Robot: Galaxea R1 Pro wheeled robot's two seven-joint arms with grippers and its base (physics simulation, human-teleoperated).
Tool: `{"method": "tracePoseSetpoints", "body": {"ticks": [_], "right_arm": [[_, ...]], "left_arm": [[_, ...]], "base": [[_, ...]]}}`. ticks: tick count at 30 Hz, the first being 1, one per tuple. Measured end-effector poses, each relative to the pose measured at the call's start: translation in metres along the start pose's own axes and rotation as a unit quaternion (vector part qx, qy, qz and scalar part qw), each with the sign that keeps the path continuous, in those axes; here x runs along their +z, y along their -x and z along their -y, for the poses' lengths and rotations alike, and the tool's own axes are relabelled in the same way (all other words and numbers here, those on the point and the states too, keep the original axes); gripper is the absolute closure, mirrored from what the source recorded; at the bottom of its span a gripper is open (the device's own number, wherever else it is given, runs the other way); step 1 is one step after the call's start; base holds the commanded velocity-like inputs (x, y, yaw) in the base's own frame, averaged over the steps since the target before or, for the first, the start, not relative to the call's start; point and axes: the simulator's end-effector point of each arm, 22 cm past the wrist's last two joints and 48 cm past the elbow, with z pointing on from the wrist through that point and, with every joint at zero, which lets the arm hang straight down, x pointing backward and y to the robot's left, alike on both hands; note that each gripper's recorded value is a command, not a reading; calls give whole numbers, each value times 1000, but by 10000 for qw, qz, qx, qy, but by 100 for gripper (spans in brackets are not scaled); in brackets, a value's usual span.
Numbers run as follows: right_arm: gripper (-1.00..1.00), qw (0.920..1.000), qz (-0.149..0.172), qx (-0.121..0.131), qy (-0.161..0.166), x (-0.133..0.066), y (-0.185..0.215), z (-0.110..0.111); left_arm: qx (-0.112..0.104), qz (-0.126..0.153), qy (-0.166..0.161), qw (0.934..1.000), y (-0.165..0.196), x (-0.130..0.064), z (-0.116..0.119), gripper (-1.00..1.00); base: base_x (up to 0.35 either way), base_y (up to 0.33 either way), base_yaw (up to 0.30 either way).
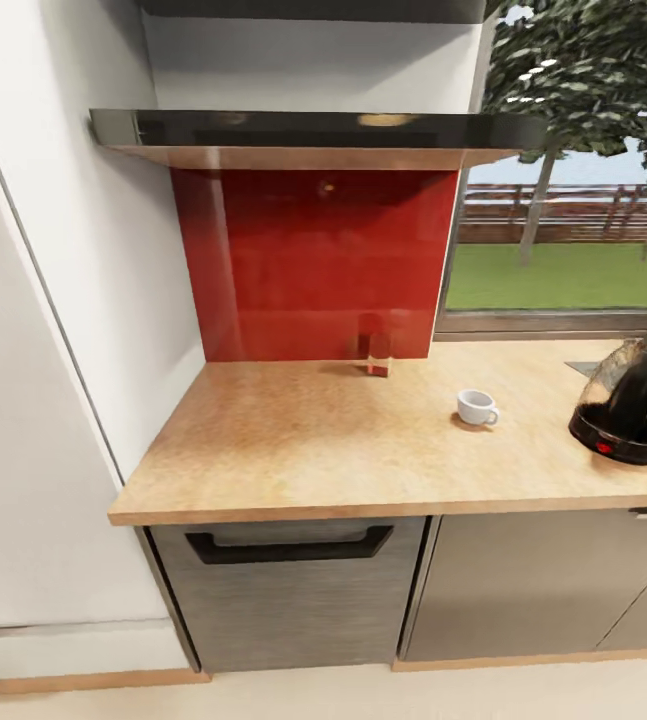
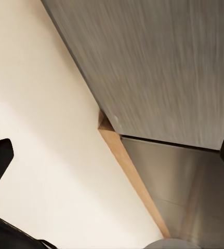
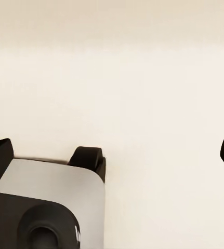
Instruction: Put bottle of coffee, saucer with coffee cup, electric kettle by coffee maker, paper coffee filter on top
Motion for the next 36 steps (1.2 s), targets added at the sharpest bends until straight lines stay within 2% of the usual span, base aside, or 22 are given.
{"method": "tracePoseSetpoints", "body": {"ticks": [8,18,23,26,30,31,33,34,35,36], "right_arm": [[-100,10000,-2,1,0,0,0,0],[-100,10000,9,5,-9,0,1,1],[-100,10000,64,18,-63,-3,4,11],[-100,9995,278,-51,-153,-9,14,28],[-100,9967,778,-53,-235,-21,36,52],[-100,9945,1011,80,-271,-27,47,61],[-100,9911,1260,279,-329,-34,57,75],[-100,9864,1515,511,-390,-44,68,91],[-100,9706,2233,822,-352,-73,109,124],[-100,9594,2655,813,-493,-109,136,169]], "left_arm": [[0,0,2,10000,0,0,0,-100],[-3,3,1,10000,0,0,0,-100],[-1,7,0,10000,1,0,0,-100],[1,8,1,10000,1,0,0,-100],[1,13,1,10000,1,0,0,-100],[1,14,3,10000,1,0,0,-100],[0,15,5,10000,1,0,0,-100],[-1,18,6,10000,1,0,0,-100],[-2,22,12,10000,2,0,-1,-100],[-3,25,13,10000,2,0,-1,-100]], "base": [[0,297,-4],[0,42,0],[0,1,0],[0,0,0],[0,0,0],[0,0,0],[0,0,0],[0,0,0],[0,0,0],[0,0,0]]}}
